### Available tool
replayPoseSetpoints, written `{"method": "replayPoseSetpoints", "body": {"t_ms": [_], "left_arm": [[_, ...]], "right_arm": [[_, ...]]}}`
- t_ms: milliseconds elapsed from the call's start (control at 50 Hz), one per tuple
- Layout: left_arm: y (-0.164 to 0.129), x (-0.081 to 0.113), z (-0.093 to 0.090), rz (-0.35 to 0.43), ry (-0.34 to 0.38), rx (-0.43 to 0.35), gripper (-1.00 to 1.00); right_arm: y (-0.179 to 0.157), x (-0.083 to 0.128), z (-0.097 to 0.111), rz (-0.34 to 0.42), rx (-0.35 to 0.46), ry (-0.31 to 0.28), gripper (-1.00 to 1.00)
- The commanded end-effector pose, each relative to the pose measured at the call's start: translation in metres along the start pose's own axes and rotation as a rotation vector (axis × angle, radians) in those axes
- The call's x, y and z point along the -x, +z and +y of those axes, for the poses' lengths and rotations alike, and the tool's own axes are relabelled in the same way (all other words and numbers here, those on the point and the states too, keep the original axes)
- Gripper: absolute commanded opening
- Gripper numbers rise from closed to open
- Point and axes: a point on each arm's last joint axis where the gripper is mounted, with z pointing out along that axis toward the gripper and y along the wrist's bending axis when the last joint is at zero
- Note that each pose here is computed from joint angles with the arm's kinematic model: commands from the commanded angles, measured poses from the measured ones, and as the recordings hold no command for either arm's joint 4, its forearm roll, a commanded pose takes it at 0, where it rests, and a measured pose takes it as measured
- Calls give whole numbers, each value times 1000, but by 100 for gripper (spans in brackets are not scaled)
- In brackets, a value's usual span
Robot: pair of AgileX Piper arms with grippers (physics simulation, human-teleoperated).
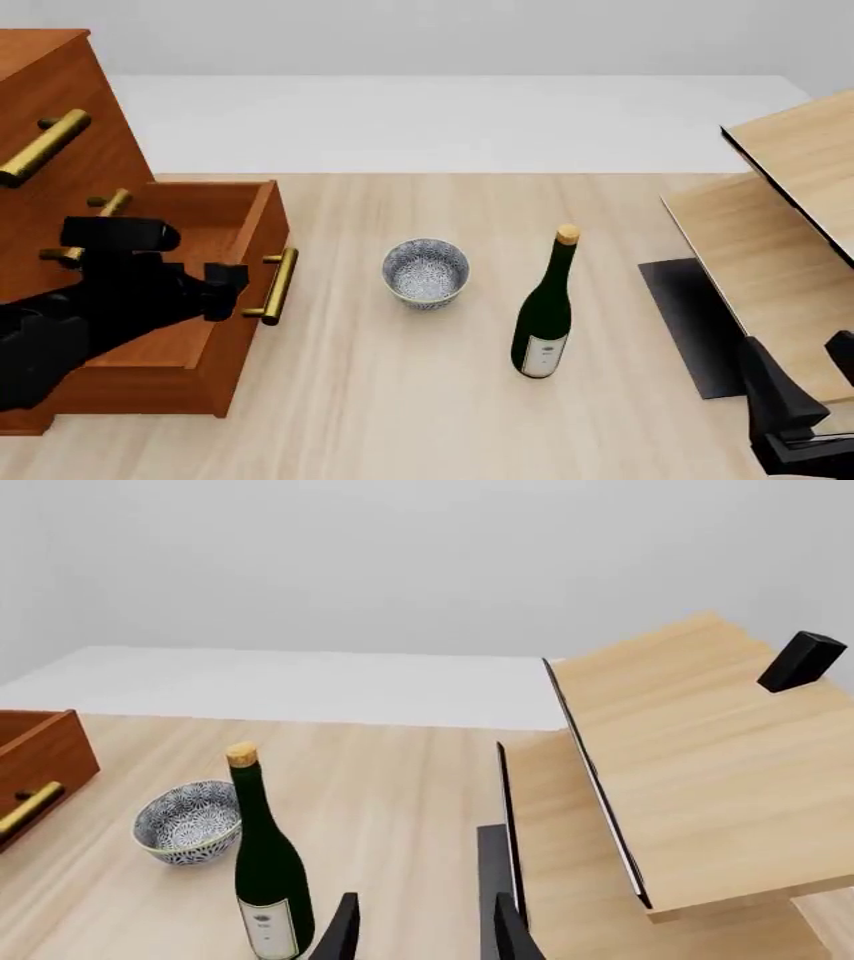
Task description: Put the wine bottle in the bottom drawer of the cabinet.
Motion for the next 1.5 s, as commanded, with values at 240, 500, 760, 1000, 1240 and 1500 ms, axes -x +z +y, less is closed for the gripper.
{"method": "replayPoseSetpoints", "body": {"t_ms": [240, 500, 760, 1000, 1240, 1500], "left_arm": [[11, -29, -2, 36, -16, -15, 100], [14, -36, -5, 47, -22, -29, 100], [20, -44, -7, 59, -37, -36, 100], [23, -50, -9, 69, -39, -44, 100], [23, -54, -14, 77, -34, -65, 100], [26, -53, -21, 80, -23, -90, 100]], "right_arm": [[0, 0, 0, 3, 4, 1, 100], [0, -1, 0, 5, 5, 2, 100], [1, -1, 0, 9, 2, 4, 100], [1, -1, 0, 9, 1, 5, 100], [1, -1, 0, 10, 2, 7, 100], [0, -1, 0, 10, 3, 9, 100]]}}
